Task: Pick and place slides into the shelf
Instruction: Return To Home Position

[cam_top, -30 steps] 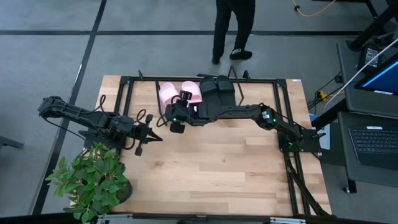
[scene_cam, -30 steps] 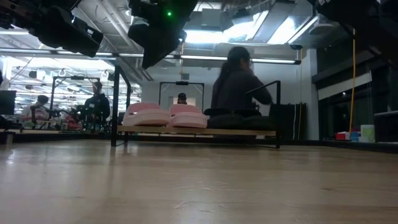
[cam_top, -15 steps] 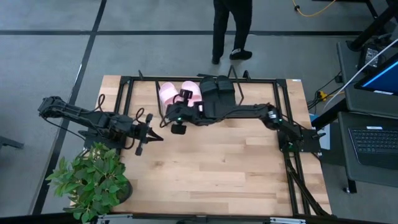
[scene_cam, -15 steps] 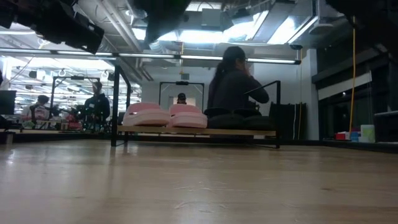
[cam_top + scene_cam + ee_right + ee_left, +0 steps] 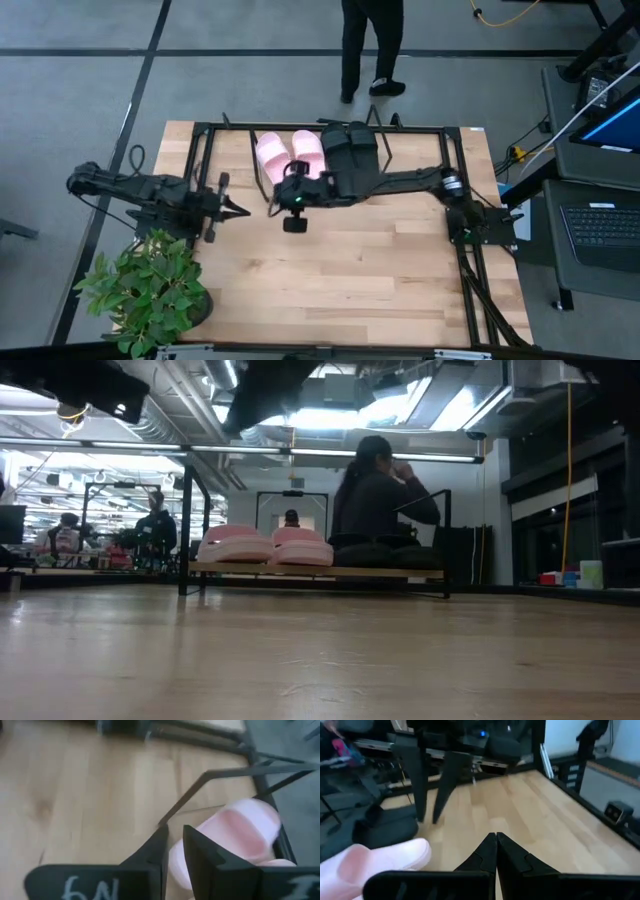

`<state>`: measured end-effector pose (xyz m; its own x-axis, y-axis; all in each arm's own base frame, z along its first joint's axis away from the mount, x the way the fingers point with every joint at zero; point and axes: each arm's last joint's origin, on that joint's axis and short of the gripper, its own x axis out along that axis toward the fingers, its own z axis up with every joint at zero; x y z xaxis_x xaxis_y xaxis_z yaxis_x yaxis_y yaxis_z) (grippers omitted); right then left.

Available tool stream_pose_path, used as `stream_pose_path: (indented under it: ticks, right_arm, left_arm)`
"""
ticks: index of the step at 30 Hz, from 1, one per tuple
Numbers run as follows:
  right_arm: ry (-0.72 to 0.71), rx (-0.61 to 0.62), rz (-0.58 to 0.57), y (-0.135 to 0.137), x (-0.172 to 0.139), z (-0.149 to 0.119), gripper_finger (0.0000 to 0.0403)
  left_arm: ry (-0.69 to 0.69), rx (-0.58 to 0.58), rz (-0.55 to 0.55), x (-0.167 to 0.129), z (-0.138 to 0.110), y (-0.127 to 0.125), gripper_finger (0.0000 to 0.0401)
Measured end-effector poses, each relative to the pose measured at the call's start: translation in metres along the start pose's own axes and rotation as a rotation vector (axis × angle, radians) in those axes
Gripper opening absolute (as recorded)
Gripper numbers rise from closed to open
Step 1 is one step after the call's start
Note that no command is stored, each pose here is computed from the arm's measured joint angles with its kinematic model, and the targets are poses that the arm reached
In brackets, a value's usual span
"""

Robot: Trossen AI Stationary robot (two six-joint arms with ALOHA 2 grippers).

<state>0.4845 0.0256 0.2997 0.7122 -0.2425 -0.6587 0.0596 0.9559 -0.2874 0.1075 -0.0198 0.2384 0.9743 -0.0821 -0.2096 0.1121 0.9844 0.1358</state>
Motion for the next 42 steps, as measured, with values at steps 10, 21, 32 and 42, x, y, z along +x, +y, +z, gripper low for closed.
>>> stream_pose_path:
  ticks: [10, 21, 32, 42]
  right_arm:
    - [-0.259, 0.099, -0.006, -0.006, -0.063, -0.043, 0.0059]
    - [-0.499, 0.151, 0.029, -0.007, -0.15, -0.125, 0.0059]
    - [-0.601, 0.14, 0.201, 0.001, -0.175, -0.209, 0.0059]
    - [-0.641, 0.174, 0.285, 0.008, -0.183, -0.236, 0.0059]
  left_arm:
    - [-0.101, -0.015, 0.023, -0.027, 0.0, 0.004, 0.0]
    - [-0.172, -0.031, 0.132, -0.03, -0.007, 0.006, 0.0]
    - [-0.256, -0.044, 0.149, -0.018, -0.035, 0.004, 0.0]
    - [-0.273, -0.038, 0.067, -0.018, -0.035, 0.008, 0.0]
